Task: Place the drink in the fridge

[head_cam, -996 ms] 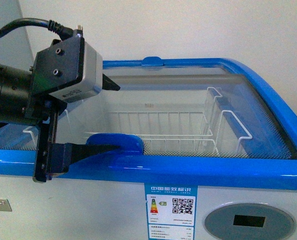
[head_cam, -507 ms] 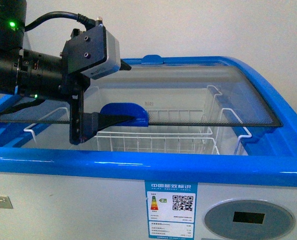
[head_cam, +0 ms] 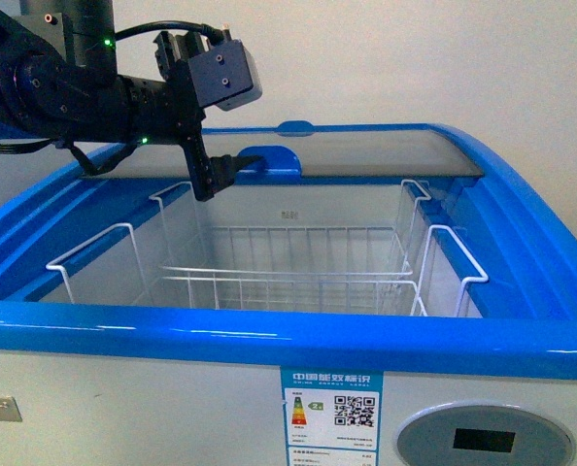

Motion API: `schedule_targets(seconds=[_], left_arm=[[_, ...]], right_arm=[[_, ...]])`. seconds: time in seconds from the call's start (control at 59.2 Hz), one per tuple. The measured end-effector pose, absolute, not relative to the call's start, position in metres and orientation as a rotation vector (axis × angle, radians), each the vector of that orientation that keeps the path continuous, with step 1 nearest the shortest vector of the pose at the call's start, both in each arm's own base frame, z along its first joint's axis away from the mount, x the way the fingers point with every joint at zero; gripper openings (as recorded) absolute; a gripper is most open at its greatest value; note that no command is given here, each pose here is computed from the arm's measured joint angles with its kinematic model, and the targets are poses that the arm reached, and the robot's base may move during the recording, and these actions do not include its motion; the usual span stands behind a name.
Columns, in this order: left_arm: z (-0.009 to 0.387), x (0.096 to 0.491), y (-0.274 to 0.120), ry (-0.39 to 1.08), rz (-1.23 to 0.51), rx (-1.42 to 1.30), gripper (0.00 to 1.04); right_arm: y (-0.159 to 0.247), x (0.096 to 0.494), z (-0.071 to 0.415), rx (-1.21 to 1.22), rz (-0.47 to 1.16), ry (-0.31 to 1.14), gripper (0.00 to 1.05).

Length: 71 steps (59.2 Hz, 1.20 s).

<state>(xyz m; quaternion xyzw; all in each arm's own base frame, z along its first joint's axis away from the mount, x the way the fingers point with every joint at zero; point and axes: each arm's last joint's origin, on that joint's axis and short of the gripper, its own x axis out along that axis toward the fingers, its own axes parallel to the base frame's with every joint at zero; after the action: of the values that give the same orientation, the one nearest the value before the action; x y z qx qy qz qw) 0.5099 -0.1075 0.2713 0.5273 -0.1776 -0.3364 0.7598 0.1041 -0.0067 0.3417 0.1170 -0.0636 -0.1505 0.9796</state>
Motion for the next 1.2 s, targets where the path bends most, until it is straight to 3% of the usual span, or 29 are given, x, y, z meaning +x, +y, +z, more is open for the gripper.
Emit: schedule_targets(seconds=[0.203, 0.405, 0.49, 0.676, 0.743, 0.828, 0.912, 0.996, 1.064, 1.199], left_arm=[[0.282, 0.508, -0.104, -0.397, -0.544, 1.074, 0.97], [0.286, 0.461, -0.088, -0.186, -0.389, 0.725, 0.97], [0.294, 0.429, -0.080, -0.108, -0.373, 0.550, 0.97], [0.298, 0.287, -0.053, 0.004, -0.386, 0.089, 0.96], [0.282, 0.235, -0.040, 0.018, -0.159, 0.053, 0.82], [0.262, 0.199, -0.025, 0.046, -0.056, 0.037, 0.72], [0.236, 0.161, -0.011, 0.020, 0.001, 0.014, 0.54], [0.229, 0.152, -0.004, 0.000, -0.022, 0.010, 0.42], [0.224, 0.149, -0.002, 0.003, -0.008, 0.009, 0.34], [0.208, 0.141, -0.001, 0.012, -0.005, 0.008, 0.08]], right_arm=[[-0.007, 0.104, 0.342, 0.236, -0.303, -0.128, 0.42], [-0.007, 0.104, 0.342, 0.236, -0.303, -0.128, 0.42], [-0.007, 0.104, 0.342, 0.236, -0.303, -0.128, 0.42], [-0.007, 0.104, 0.342, 0.236, -0.303, -0.128, 0.42], [-0.007, 0.104, 0.342, 0.236, -0.303, -0.128, 0.42], [-0.007, 0.104, 0.342, 0.232, -0.297, -0.125, 0.42], [-0.007, 0.105, 0.350, 0.078, -0.078, 0.158, 0.42], [0.001, 0.114, 0.352, -0.049, 0.156, 0.312, 0.42], [0.007, 0.124, 0.352, -0.148, 0.271, 0.349, 0.42], [0.025, 0.184, 0.370, -0.541, 0.483, 0.362, 0.42]])
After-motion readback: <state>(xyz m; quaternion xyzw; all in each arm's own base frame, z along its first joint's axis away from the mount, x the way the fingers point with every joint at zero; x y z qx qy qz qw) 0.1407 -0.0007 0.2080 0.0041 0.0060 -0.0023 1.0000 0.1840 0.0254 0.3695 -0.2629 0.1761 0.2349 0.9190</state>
